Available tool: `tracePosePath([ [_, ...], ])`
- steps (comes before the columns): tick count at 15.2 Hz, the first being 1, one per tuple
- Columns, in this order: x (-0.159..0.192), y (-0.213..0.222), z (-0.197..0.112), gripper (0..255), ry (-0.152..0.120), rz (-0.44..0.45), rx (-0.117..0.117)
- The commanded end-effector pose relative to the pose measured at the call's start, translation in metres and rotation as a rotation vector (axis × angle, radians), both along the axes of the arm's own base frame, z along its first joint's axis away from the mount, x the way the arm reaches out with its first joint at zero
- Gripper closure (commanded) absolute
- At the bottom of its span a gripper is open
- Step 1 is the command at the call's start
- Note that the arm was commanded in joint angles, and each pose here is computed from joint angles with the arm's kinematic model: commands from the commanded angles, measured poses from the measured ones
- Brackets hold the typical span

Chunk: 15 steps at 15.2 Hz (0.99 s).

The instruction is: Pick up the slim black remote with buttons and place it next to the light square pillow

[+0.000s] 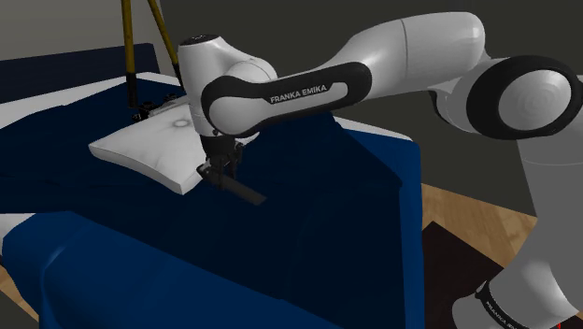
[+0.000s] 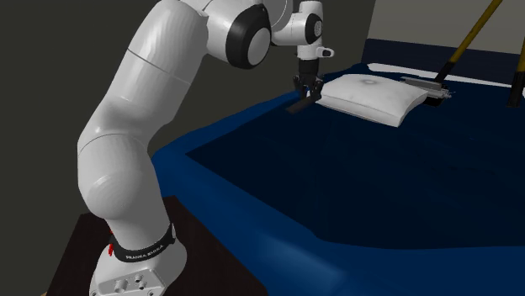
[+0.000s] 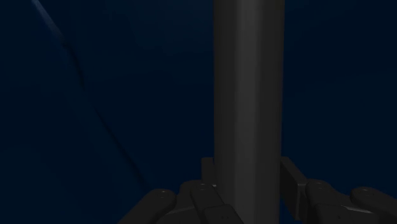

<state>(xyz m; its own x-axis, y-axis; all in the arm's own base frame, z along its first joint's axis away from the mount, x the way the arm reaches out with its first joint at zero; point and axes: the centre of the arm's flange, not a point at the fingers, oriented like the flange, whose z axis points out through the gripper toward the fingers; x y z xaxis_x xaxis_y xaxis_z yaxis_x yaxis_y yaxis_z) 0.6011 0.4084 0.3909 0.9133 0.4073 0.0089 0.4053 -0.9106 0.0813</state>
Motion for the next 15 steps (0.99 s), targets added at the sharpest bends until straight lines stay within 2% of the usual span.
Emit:
tracePosePath([
  [1,0.000,0.000,-0.010,255,-0.001,0.000,0.001],
  [11,0.000,0.000,-0.063,255,-0.001,0.000,0.001],
  [15,0.000,0.000,-0.063,255,-0.001,0.000,0.001],
])
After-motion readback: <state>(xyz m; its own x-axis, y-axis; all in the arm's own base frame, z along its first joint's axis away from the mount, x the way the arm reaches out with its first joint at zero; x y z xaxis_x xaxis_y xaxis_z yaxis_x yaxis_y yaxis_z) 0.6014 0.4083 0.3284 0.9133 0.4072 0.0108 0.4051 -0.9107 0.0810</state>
